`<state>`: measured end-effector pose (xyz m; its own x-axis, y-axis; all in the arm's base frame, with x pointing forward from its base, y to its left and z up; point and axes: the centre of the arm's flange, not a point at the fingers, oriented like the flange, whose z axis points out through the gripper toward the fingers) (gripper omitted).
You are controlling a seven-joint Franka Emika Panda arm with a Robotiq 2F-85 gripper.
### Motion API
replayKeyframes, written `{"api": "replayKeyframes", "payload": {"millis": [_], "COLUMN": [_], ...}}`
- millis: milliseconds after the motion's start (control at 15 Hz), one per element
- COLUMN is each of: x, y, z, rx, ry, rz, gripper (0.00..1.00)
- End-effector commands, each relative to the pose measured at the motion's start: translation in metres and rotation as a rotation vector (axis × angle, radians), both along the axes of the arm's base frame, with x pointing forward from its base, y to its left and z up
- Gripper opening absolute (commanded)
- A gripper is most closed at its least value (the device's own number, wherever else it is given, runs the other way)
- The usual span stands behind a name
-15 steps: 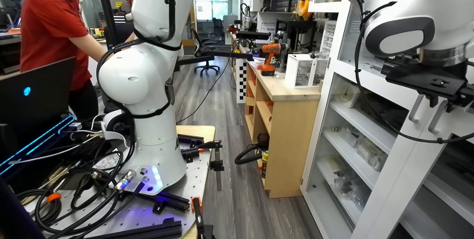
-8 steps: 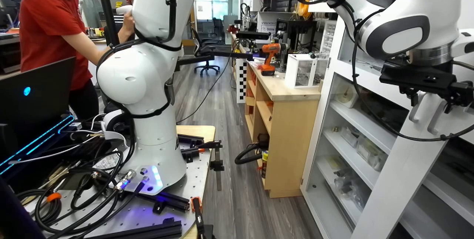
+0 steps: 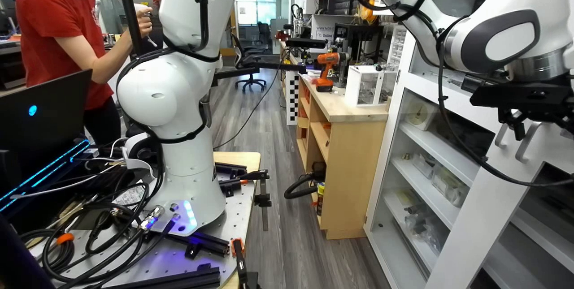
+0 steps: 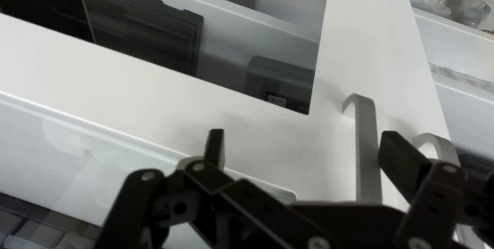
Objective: Close the door of the cabinet.
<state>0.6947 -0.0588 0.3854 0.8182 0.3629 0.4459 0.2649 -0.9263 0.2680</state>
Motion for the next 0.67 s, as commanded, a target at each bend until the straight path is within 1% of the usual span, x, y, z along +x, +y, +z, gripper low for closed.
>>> {"api": "replayKeyframes", "payload": {"millis": [0, 267, 600], "x": [-0.020, -0.042, -0.068], "y": [-0.023, -0.049, -0.052], "z": [0.017, 0.028, 0.042], "rx": [-0.034, -0.046, -0.026], "ry": [0.041, 0.137, 0.276], "rz": [-0.108, -0.205, -0.268], "gripper": [1.00, 1.00, 1.00]}}
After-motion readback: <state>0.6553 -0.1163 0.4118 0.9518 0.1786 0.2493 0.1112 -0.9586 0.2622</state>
